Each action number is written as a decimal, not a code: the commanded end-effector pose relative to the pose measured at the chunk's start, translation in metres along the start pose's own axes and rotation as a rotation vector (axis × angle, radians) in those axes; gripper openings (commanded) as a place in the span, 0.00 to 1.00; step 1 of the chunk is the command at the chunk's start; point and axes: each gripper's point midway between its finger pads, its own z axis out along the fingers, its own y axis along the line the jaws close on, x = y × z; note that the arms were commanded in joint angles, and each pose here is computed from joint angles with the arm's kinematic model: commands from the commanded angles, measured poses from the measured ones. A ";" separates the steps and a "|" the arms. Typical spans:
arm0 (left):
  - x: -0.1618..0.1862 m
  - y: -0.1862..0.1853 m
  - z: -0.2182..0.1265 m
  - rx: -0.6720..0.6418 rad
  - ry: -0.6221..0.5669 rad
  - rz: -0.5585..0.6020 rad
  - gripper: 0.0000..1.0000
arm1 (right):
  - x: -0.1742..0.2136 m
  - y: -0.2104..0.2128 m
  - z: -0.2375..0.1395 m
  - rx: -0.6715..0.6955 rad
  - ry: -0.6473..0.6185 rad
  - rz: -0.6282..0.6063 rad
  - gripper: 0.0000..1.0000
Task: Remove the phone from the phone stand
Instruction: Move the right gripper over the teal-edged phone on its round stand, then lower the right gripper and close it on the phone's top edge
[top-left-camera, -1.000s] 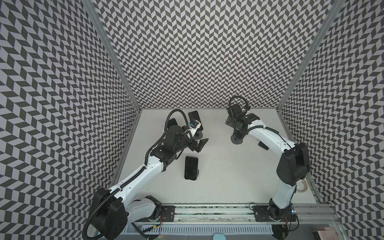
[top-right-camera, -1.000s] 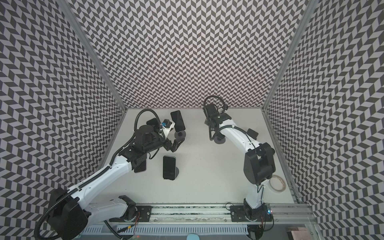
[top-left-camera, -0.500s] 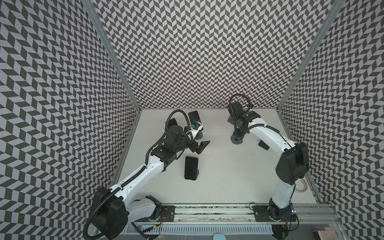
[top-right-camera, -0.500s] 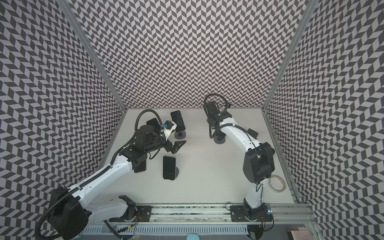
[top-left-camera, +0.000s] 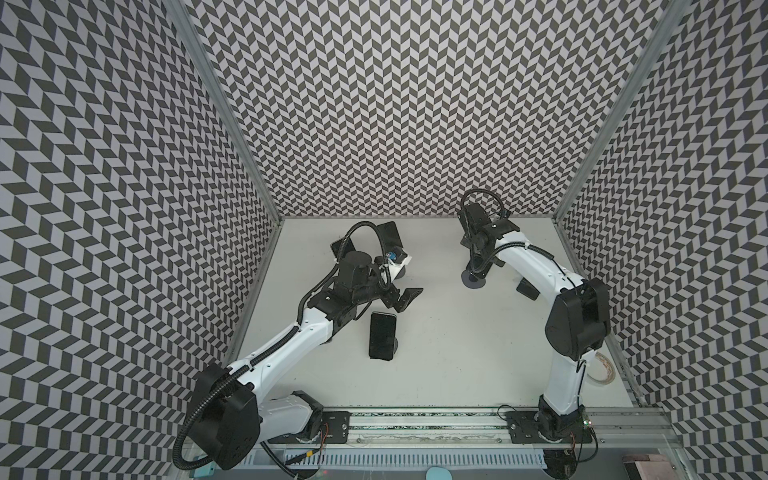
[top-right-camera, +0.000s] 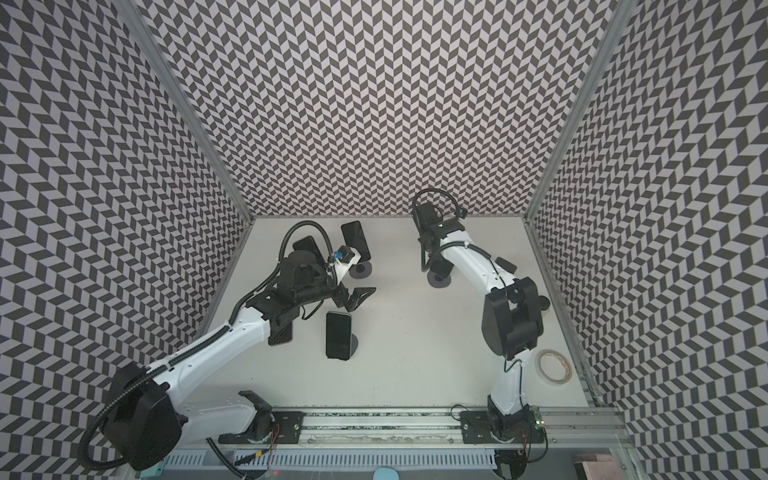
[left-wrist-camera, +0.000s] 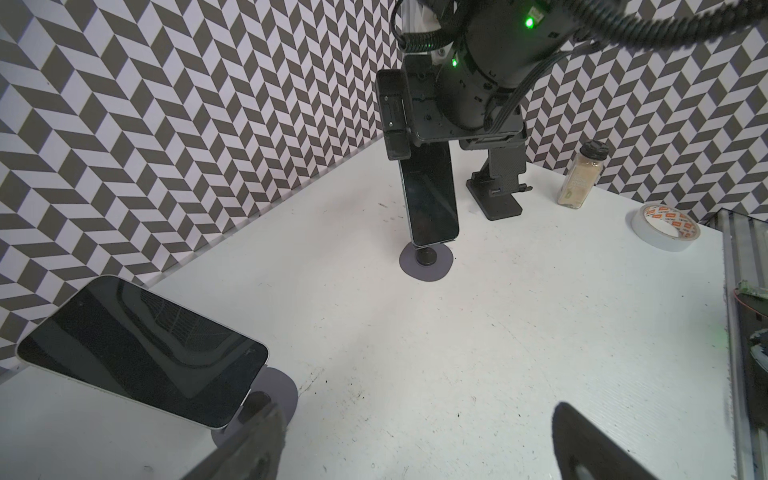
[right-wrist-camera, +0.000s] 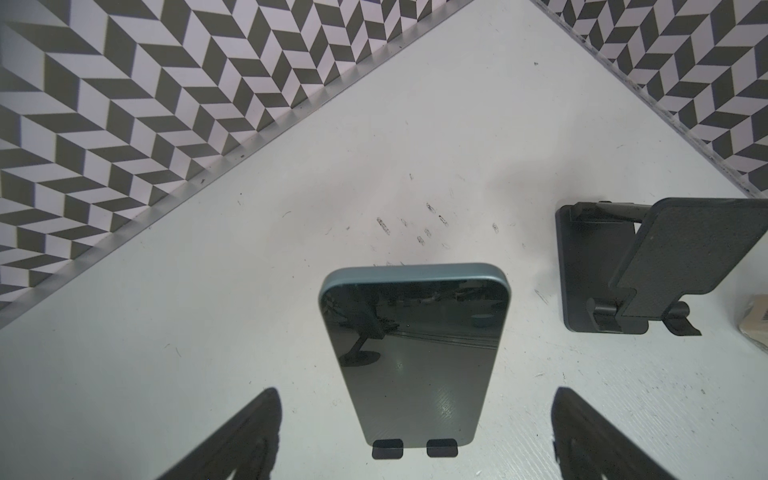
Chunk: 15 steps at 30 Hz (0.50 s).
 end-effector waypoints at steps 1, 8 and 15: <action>-0.012 -0.003 -0.001 0.009 -0.015 0.034 1.00 | -0.005 0.003 0.006 0.006 -0.011 0.034 0.99; -0.013 -0.004 0.000 0.019 -0.013 0.039 1.00 | -0.011 0.008 0.012 -0.017 -0.001 0.026 0.99; -0.015 -0.008 0.002 0.039 -0.009 0.052 1.00 | -0.015 0.008 0.019 -0.012 0.004 0.027 0.99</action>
